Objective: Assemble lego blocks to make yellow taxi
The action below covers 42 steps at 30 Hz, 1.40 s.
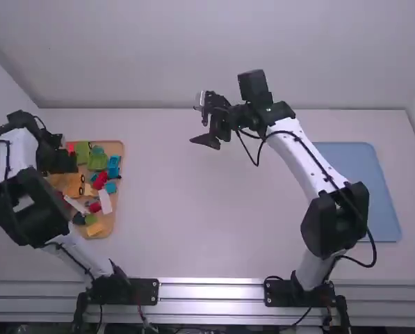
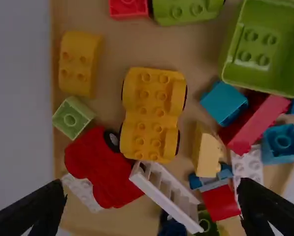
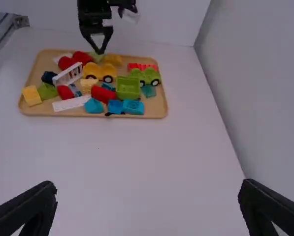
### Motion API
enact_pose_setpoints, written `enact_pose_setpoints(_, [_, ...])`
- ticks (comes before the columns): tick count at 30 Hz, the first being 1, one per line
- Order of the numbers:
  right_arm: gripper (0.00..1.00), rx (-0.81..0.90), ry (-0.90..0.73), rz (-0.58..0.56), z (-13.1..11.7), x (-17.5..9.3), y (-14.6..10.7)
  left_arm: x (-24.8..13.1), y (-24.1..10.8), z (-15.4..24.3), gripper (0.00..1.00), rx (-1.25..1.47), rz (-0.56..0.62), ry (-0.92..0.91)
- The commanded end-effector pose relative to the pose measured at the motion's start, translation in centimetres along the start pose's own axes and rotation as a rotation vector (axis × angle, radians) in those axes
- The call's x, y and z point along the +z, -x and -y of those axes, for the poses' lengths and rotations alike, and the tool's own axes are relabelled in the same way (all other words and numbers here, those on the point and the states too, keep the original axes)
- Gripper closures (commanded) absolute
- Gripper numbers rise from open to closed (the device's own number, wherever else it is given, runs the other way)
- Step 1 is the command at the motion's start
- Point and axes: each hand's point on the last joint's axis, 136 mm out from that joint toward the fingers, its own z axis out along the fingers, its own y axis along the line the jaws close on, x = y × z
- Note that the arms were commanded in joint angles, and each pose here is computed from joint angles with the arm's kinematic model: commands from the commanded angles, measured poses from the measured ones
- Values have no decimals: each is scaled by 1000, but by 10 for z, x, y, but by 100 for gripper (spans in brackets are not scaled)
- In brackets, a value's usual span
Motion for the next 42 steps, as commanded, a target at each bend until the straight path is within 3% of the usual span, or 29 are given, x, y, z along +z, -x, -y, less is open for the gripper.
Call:
enact_pose_setpoints(1, [1, -21, -8, 20, 0, -6, 15, 23, -16, -5, 7, 33, -97, 32])
enact_pose_setpoints(5, [1, -17, -6, 18, 0, -6, 14, 40, -22, -2, 13, 4, -103, -56])
enact_pose_setpoints(16, [1, -17, -6, 18, -1, -5, 14, 72, -26, 8, 15, 28, -95, -135])
enact_pose_setpoints(23, [1, -20, -6, 19, 0, -5, 14, 90, -39, 3, 19, 17, -128, -73])
enact_pose_setpoints(30, [1, -19, -7, 18, 0, -6, 14, 93, -32, 12, 25, 11, -81, -121])
enact_pose_setpoints(42, [1, -15, -14, 16, 2, -8, 12, 99, -35, 13, 22, 4, -84, -118])
